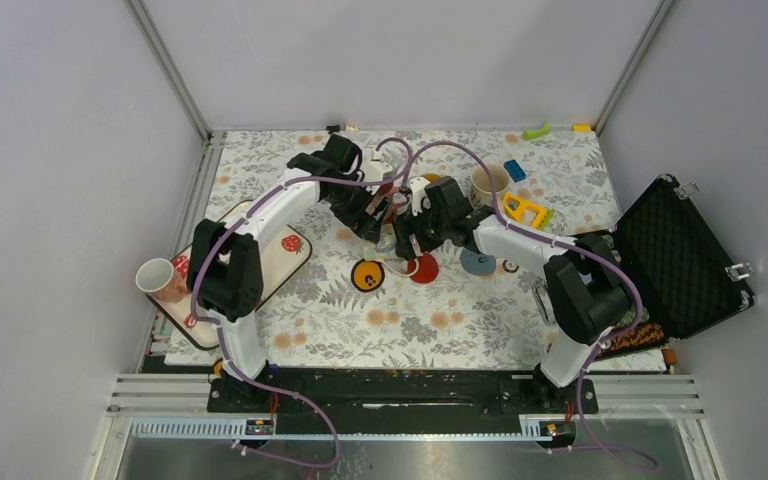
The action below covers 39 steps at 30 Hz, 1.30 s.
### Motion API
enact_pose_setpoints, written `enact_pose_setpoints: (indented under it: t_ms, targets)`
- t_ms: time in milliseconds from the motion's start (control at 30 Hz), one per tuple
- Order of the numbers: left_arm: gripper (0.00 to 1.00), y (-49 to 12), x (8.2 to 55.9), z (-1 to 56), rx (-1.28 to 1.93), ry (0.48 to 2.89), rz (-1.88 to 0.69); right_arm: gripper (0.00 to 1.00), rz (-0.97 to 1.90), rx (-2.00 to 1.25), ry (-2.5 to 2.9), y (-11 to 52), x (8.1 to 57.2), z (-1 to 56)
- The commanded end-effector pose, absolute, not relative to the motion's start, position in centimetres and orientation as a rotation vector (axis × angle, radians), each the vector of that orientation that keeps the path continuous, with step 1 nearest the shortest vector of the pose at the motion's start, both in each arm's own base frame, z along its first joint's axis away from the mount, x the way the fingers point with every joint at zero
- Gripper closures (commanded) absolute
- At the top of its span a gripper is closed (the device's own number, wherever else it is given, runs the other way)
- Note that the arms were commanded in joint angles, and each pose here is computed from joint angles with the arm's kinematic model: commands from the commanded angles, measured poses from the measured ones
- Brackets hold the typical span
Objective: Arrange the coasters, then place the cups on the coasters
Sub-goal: Pick up the cup at the center of the board.
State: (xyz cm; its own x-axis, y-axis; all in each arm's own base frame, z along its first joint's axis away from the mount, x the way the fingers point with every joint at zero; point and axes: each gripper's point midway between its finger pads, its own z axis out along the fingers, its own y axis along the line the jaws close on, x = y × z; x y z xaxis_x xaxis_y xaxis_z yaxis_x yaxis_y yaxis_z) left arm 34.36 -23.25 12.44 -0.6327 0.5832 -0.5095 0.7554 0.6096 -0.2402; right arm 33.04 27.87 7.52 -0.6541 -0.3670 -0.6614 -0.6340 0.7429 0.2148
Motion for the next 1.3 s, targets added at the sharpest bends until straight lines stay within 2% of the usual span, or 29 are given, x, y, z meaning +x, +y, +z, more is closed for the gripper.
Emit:
enact_pose_setpoints:
  t_ms: [0, 233, 400, 500, 600, 633, 900, 1033, 1267]
  targets:
    - [0.15, -24.9, 35.4, 13.1, 1.104, 2.371, -0.689, 0.15, 0.754, -0.791, 2.256, 30.8, 33.1, 9.5]
    - [0.16, -24.7, 35.0, 10.1, 1.117, 2.437, -0.695, 0.24, 0.898, -0.795, 2.230, 32.8, 32.9, 10.0]
    - [0.17, -24.5, 34.7, 8.9, 1.133, 2.454, -0.699, 0.37, 0.972, -0.779, 2.176, 34.2, 33.5, 11.0]
    - [0.17, -24.5, 34.4, 8.2, 1.141, 2.465, -0.707, 0.58, 1.026, -0.775, 2.141, 34.9, 33.6, 11.7]
    - [0.17, -24.4, 34.1, 8.1, 1.151, 2.467, -0.708, 0.98, 1.089, -0.780, 2.101, 35.7, 33.5, 12.7]
    - [0.17, -24.3, 34.0, 8.2, 1.154, 2.464, -0.704, 1.00, 1.103, -0.781, 2.094, 35.9, 33.4, 13.1]
    - [0.12, -21.7, 34.2, 13.9, 1.074, 2.355, -0.654, 1.00, 1.136, -0.832, 2.047, 36.3, 32.9, 17.5]
    - [0.10, -18.4, 33.8, 18.9, 0.975, 2.272, -0.627, 1.00, 1.093, -0.925, 2.032, 36.1, 31.0, 19.3]
    - [0.05, -12.3, 30.8, 22.9, 0.818, 2.197, -0.514, 1.00, 0.961, -1.178, 1.951, 36.5, 25.9, 21.3]
